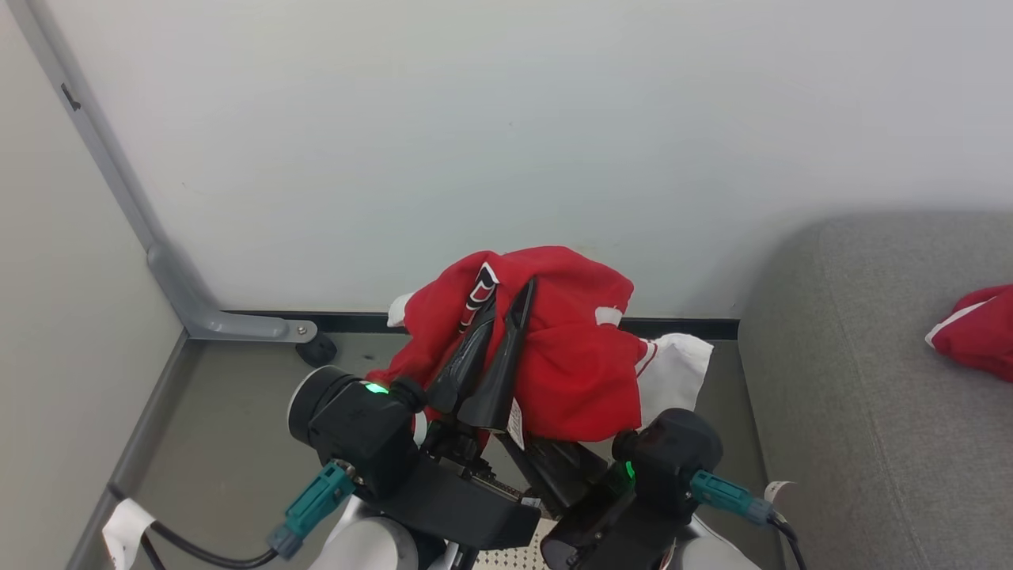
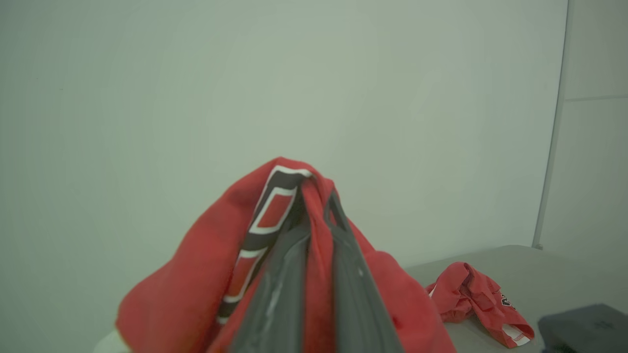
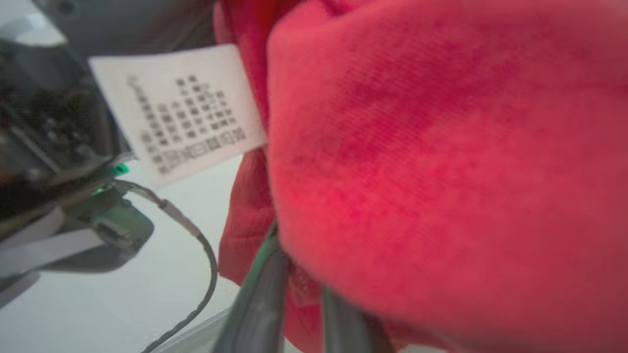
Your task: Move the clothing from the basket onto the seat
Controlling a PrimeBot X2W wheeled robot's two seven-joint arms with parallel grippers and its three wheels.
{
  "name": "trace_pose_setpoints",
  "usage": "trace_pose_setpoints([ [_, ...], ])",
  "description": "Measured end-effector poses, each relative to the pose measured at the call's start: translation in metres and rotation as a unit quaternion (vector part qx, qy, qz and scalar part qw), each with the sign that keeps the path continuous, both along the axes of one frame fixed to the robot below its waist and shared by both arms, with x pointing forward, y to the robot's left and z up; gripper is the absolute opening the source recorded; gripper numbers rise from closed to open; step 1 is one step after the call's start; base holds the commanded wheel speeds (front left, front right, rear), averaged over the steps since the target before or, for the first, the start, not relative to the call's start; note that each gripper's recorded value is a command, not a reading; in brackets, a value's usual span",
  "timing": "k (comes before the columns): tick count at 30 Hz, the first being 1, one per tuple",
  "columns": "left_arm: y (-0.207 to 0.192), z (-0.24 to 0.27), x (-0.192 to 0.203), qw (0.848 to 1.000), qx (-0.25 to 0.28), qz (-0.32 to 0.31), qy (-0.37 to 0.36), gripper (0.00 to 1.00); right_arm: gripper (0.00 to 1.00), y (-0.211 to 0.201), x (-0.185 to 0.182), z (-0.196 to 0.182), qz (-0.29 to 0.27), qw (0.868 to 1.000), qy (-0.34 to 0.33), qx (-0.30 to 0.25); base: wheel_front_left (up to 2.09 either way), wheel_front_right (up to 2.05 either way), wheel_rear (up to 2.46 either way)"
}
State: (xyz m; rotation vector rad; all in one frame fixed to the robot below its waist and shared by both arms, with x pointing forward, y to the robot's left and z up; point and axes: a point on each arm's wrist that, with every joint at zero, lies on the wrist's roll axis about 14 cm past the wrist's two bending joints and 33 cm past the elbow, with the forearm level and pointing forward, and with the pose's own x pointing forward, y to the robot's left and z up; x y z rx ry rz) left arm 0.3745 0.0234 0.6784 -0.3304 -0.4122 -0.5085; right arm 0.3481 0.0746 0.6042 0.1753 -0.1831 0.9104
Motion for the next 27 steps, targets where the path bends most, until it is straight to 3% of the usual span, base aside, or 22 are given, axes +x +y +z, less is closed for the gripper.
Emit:
trace_pose_setpoints([
  [13, 0.0, -0.003, 0.001, 1.0, 0.001, -0.001, 0.007, 0.0, 0.0, 0.002, 0.007, 0.001, 0.002, 1.0, -0.005, 0.007, 0.0, 0.0, 0.0],
  [17, -0.002, -0.005, 0.001, 1.0, 0.005, -0.003, 0.011, 0.27, 0.0, -0.002, 0.01, 0.003, -0.005, 1.0, -0.008, 0.011, 0.0, 0.0, 0.0],
  [19, -0.002, -0.005, 0.001, 1.0, 0.006, -0.004, 0.011, 0.64, 0.0, -0.003, 0.014, 0.005, -0.009, 1.0, -0.012, 0.011, 0.0, 0.0, 0.0],
  [20, -0.003, -0.006, 0.001, 1.0, 0.009, -0.007, 0.014, 1.0, 0.0, -0.004, 0.016, 0.008, -0.012, 1.0, -0.018, 0.014, 0.0, 0.0, 0.0],
  [27, -0.006, -0.009, -0.003, 1.0, 0.019, -0.012, 0.016, 1.0, 0.0, -0.011, 0.023, 0.011, -0.026, 0.999, -0.023, 0.015, 0.0, 0.0, 0.0],
])
